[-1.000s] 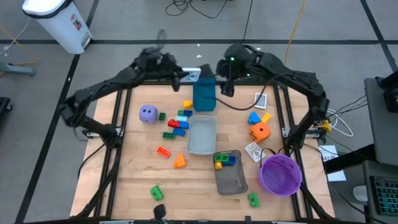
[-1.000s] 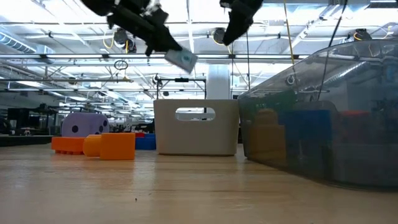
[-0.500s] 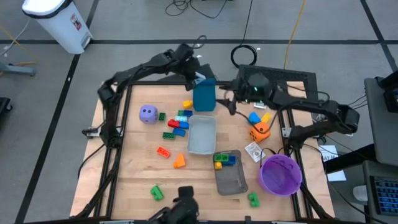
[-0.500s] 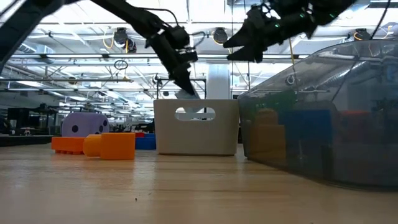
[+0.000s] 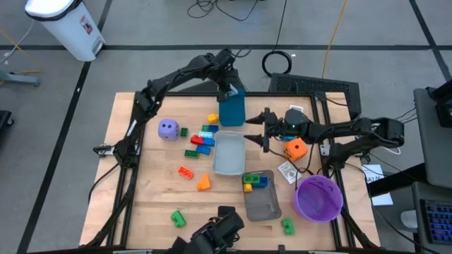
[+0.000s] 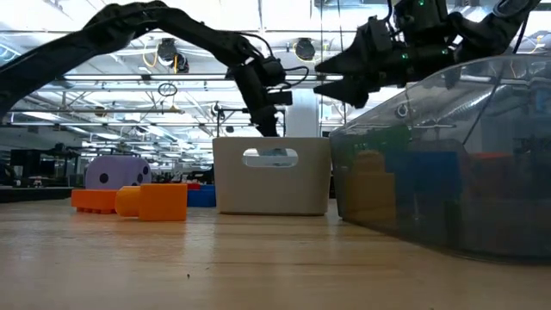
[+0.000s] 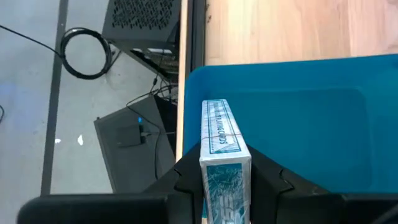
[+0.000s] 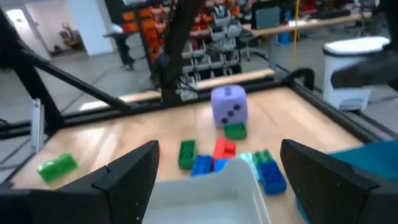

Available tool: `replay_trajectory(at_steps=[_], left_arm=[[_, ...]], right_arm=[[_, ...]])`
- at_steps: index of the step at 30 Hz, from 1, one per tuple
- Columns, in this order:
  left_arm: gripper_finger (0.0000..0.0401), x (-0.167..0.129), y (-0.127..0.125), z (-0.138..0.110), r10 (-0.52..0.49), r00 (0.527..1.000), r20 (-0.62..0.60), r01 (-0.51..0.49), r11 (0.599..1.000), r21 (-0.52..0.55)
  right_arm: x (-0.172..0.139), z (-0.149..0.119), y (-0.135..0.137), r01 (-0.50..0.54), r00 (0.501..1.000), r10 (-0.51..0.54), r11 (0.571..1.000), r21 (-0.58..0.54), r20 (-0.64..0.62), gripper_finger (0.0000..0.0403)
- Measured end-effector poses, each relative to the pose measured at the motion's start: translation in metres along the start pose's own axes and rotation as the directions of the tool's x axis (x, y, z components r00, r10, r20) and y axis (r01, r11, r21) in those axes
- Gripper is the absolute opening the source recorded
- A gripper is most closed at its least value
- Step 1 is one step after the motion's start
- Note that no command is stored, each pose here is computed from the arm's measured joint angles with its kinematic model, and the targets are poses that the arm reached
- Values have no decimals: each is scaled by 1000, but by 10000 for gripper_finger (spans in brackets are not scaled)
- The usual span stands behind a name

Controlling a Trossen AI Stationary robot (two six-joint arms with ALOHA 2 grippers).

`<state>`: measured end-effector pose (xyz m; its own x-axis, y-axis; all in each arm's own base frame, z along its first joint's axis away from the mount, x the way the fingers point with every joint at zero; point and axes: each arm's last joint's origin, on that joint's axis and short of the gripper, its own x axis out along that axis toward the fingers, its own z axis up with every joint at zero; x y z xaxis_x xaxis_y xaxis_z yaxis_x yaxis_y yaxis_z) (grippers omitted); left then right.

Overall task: Pick & Place Toys
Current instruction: Put the blue deck of cards into the blue bin

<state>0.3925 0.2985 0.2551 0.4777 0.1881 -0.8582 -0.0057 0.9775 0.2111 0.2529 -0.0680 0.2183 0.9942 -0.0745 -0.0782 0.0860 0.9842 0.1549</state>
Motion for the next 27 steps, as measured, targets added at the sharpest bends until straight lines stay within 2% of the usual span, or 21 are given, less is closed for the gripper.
replay_trajectory(at_steps=[9, 14, 27], left_arm=[[86, 16, 2, -8, -10, 999, -52, 10, 1000, 7], [86, 29, 2, -12, -12, 996, -84, 13, 1000, 14], [91, 33, 2, -12, -14, 997, -78, 13, 1000, -12]], right_arm=[[-1, -13, 13, 135, 990, -138, 985, -104, -20, 325], [-3, -18, 13, 135, 990, -140, 985, -112, -34, 325], [-3, -19, 12, 139, 989, -144, 984, -116, -40, 325]])
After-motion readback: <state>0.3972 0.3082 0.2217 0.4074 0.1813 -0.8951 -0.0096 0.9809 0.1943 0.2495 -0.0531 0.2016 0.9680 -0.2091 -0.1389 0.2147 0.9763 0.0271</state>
